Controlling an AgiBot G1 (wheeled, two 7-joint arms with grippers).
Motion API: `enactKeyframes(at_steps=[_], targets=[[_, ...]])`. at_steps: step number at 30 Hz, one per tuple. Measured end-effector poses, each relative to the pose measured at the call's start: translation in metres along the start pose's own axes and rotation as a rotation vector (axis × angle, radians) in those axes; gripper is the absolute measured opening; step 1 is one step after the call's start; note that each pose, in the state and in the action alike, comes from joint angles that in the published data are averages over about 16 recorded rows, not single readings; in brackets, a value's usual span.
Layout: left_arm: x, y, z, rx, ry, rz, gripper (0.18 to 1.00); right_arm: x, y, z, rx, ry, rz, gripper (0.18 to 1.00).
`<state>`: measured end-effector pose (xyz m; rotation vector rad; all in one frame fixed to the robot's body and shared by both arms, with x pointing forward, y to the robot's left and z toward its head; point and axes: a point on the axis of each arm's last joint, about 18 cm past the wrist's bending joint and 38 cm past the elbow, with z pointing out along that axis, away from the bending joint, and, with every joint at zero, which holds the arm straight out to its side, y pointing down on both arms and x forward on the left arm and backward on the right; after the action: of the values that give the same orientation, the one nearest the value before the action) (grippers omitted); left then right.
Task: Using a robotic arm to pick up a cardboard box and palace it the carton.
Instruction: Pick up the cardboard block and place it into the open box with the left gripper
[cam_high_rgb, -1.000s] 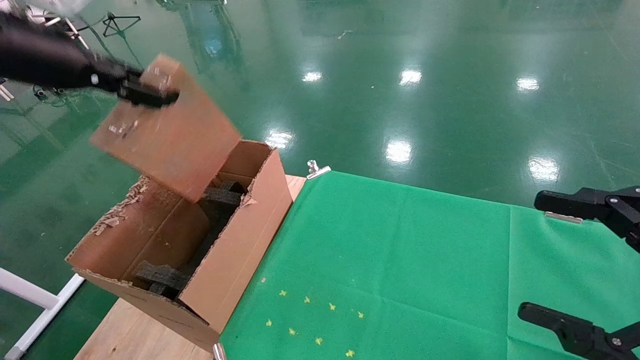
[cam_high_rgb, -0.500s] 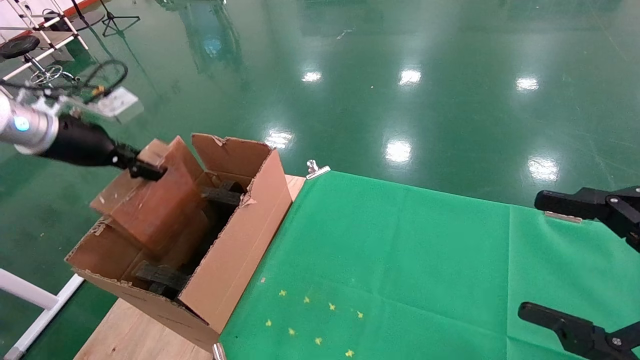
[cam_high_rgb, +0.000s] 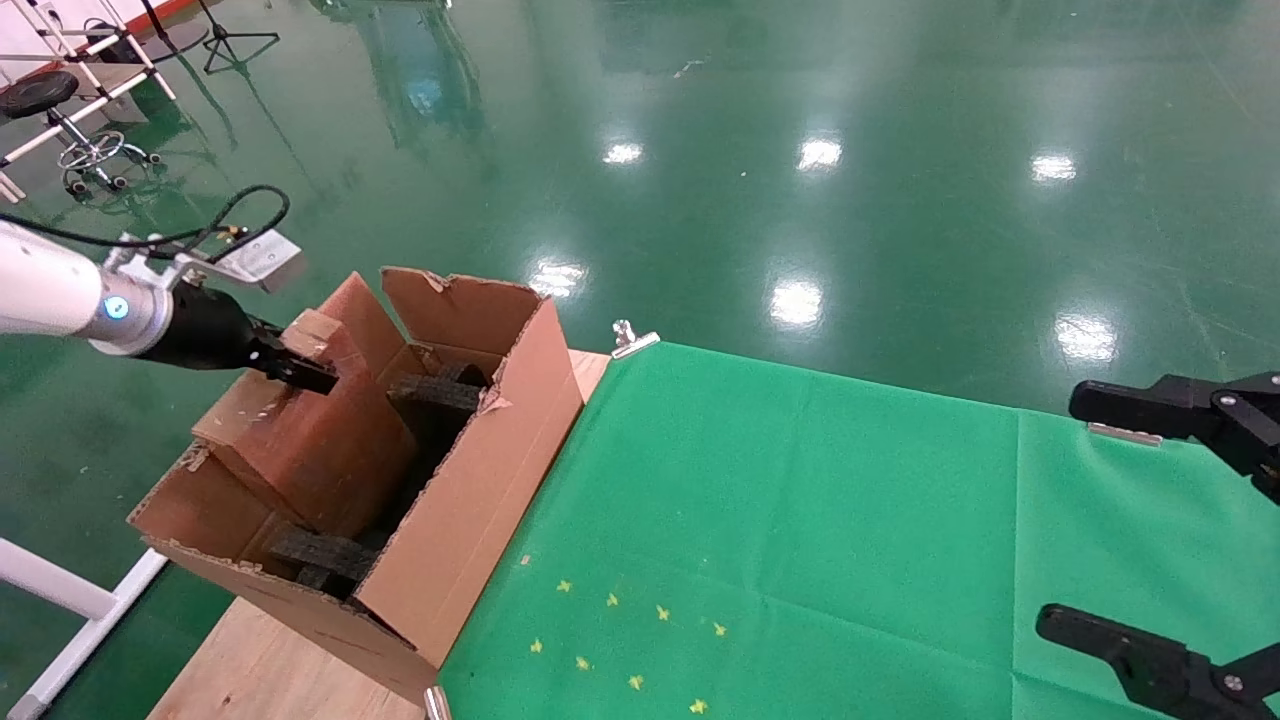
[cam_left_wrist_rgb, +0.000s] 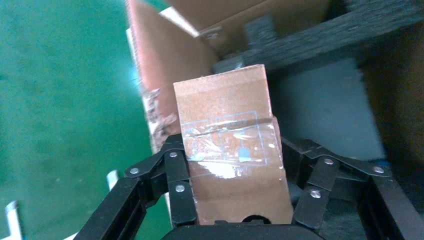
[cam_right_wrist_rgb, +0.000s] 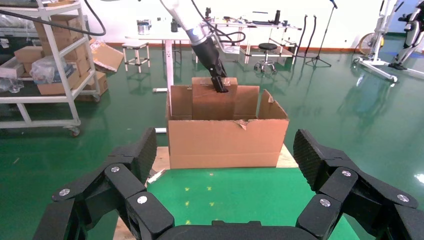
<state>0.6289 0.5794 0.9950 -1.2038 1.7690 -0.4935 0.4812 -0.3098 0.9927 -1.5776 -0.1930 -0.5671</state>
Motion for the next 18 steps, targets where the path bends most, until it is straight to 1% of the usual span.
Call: enactKeyframes(at_steps=[5,9,18], targets=[[0.0,0.011,0.016,-0.016,-0.046,-0.005,0.421,0.0,0.0,0.0,0.0,0.0,0.0,1.001],[0.003,0.021,0.026,-0.032,-0.062,-0.01,0.415,0.0,0.0,0.0,0.0,0.0,0.0,1.001],[0.021,0.044,0.042,-0.086,-0.017,-0.023,0.405,0.0,0.0,0.0,0.0,0.0,0.0,1.001]])
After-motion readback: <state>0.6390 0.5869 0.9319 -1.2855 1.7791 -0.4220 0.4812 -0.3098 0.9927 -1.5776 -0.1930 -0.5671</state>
